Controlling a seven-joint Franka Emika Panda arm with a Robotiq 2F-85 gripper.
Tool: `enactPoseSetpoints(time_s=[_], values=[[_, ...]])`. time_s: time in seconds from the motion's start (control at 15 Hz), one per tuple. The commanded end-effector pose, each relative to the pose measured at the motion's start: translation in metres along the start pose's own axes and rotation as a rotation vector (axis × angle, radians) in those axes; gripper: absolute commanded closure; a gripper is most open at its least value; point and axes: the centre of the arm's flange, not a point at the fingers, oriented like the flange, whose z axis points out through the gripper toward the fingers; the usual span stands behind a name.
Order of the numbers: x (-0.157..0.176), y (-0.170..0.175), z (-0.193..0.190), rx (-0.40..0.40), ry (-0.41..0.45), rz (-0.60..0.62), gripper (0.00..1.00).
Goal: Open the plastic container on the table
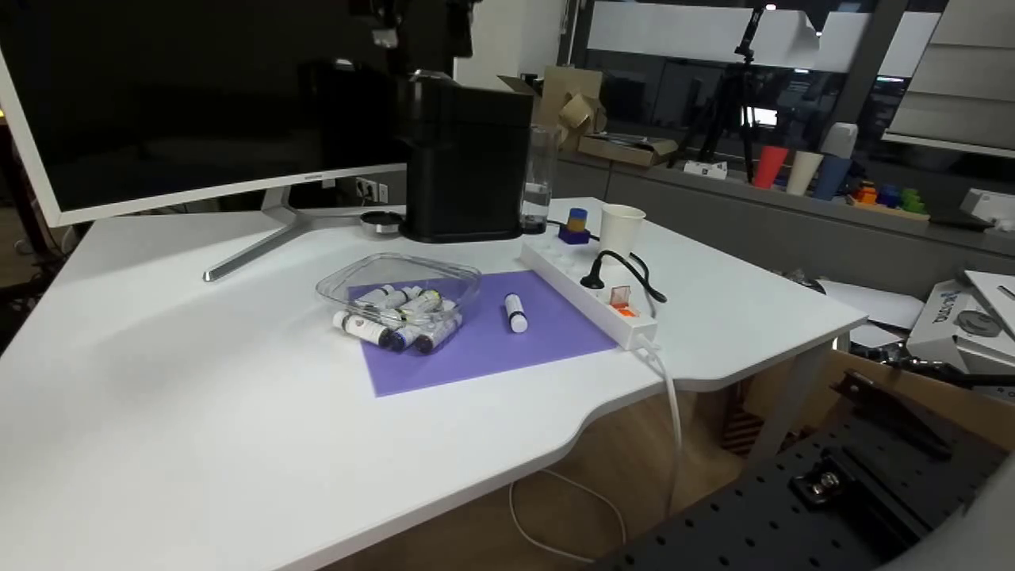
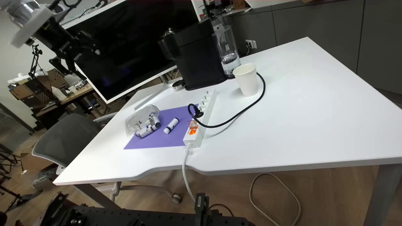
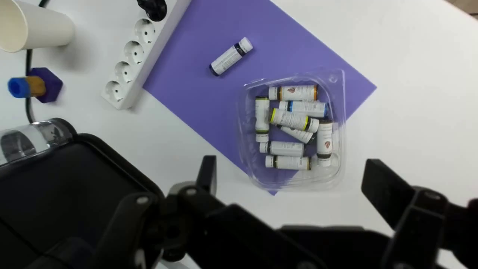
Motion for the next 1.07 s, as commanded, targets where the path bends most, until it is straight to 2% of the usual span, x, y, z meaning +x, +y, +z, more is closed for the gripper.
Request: enactPoseSetpoints(time_s=[0.0, 0.2, 0.6, 0.73, 1.0], values=[[-0.001, -0.015, 0.044, 0.04, -0.03, -0.119, 0.0], [-0.008, -0.034, 0.076, 0.08, -0.06, -0.214, 0.0], [-0.006, -0.039, 0.086, 0.079, -0.088, -0.2, 0.0], [-0.009, -0.044, 0.097, 0.022, -0.093, -0.229, 0.0], [-0.027, -0.062, 0.127, -0.042, -0.085, -0.297, 0.0]])
